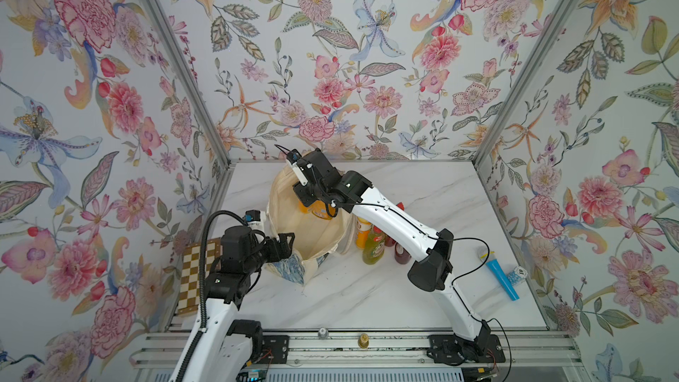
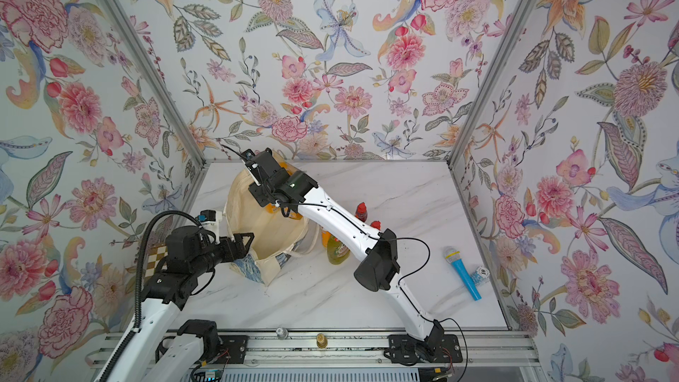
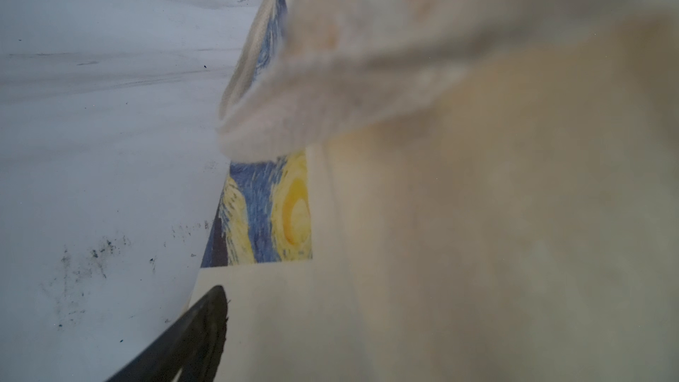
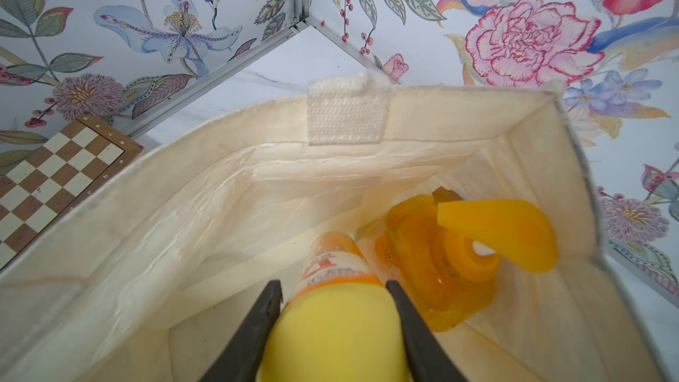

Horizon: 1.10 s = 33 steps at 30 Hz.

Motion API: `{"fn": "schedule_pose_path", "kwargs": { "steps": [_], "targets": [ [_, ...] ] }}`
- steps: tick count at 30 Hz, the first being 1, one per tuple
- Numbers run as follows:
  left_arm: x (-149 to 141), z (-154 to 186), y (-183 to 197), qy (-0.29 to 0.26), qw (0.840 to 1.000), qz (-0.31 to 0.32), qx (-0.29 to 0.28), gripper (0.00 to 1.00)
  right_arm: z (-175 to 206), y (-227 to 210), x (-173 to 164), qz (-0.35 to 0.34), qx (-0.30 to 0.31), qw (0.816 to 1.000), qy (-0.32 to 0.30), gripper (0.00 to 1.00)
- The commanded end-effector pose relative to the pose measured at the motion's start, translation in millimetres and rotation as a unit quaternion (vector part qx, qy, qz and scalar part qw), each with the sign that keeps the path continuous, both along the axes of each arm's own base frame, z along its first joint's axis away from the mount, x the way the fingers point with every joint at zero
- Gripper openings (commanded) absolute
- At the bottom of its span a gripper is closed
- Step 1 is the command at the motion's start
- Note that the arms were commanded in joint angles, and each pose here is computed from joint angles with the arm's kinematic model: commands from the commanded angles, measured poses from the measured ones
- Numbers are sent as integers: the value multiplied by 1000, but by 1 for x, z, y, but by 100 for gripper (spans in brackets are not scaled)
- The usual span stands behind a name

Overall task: Pack dish soap into the shopping bag
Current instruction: Place the bottle of dish soap in the shopping bag.

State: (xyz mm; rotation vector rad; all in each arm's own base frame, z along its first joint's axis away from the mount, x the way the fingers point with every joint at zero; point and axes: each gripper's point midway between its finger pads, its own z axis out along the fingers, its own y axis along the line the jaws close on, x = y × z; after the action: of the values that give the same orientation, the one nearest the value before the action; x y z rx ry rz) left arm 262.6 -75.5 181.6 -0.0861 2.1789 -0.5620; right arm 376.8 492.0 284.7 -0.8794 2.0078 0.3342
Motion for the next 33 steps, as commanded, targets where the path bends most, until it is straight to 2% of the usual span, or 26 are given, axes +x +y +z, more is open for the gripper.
{"fn": "schedule_pose_path", "kwargs": {
  "steps": [1,12,33],
  "targets": [
    [-12,-22,-1,38,999,-5,2,87,41,11,18,-8,73,996,-51,0],
    [-13,-20,-3,34,999,-8,-5,72,4,21,32,-10,50,997,-49,0],
    [-13,-24,-7,38,999,-17,-13,69,-59,27,47,-11,-13,999,-42,1]
  ]
}}
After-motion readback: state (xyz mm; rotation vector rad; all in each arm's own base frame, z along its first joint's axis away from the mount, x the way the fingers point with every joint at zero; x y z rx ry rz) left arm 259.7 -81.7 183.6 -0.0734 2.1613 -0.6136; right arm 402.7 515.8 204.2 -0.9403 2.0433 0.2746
